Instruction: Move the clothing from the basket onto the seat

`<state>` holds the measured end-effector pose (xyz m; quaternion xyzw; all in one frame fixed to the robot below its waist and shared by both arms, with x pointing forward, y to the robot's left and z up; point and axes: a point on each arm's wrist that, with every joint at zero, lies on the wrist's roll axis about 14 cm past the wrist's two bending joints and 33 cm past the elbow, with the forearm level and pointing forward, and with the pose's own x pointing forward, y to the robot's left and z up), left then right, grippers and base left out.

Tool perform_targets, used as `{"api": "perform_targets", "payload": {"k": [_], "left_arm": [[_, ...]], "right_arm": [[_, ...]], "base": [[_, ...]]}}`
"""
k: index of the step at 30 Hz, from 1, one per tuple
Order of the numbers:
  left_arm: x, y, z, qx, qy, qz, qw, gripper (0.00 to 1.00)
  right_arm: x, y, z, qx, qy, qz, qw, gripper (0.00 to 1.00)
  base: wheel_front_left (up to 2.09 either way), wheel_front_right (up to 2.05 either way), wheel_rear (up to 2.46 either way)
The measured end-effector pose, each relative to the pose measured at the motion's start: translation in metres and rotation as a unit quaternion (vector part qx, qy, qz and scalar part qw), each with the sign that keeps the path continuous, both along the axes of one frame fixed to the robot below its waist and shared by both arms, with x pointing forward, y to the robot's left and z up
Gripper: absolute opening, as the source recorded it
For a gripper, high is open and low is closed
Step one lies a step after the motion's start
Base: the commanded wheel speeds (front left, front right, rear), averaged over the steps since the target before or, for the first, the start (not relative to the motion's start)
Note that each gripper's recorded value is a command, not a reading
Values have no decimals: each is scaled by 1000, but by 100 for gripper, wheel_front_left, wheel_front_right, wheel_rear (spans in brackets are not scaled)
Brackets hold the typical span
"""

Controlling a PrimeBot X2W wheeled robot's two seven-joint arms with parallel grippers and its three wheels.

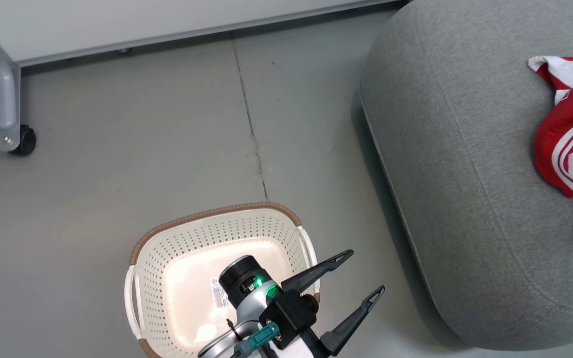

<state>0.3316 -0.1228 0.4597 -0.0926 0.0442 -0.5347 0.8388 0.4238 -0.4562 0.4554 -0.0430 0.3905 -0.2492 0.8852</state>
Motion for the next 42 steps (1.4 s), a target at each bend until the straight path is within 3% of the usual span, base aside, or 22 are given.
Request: {"api": "perform_targets", "payload": {"k": [8, 13, 17, 21, 26, 28, 33, 37, 42], "left_arm": [[-16, -6, 20, -10, -15, -1, 1000, 100], [-25, -5, 32, -12, -29, 5, 1000, 100], [-28, 0, 42, -15, -41, 20, 999, 100], [-26, 8, 53, -21, -53, 45, 997, 100], [-23, 21, 62, -23, -66, 74, 995, 100], [-20, 28, 66, -25, -70, 88, 993, 100], [-7, 50, 73, -30, -78, 134, 987, 100], [6, 79, 78, -36, -81, 189, 978, 100], [25, 133, 80, -33, -81, 291, 953, 100]], "right_arm": [[5, 6, 50, -6, -61, 26, 998, 100], [21, 32, 101, -11, -174, 90, 981, 100], [16, 48, 145, -30, -267, 154, 951, 100], [5, 74, 165, -31, -336, 209, 918, 100], [-4, 103, 200, -38, -453, 254, 854, 100], [-5, 114, 204, -20, -486, 258, 835, 100], [-6, 160, 191, 32, -515, 283, 809, 100], [-10, 204, 193, 50, -542, 315, 778, 100], [-21, 261, 167, 82, -538, 346, 764, 100]], "base": [[0, 0, 0], [0, 0, 0], [0, 0, 0], [0, 0, 0], [0, 0, 0], [0, 0, 0], [0, 0, 0], [0, 0, 0], [0, 0, 0]]}}
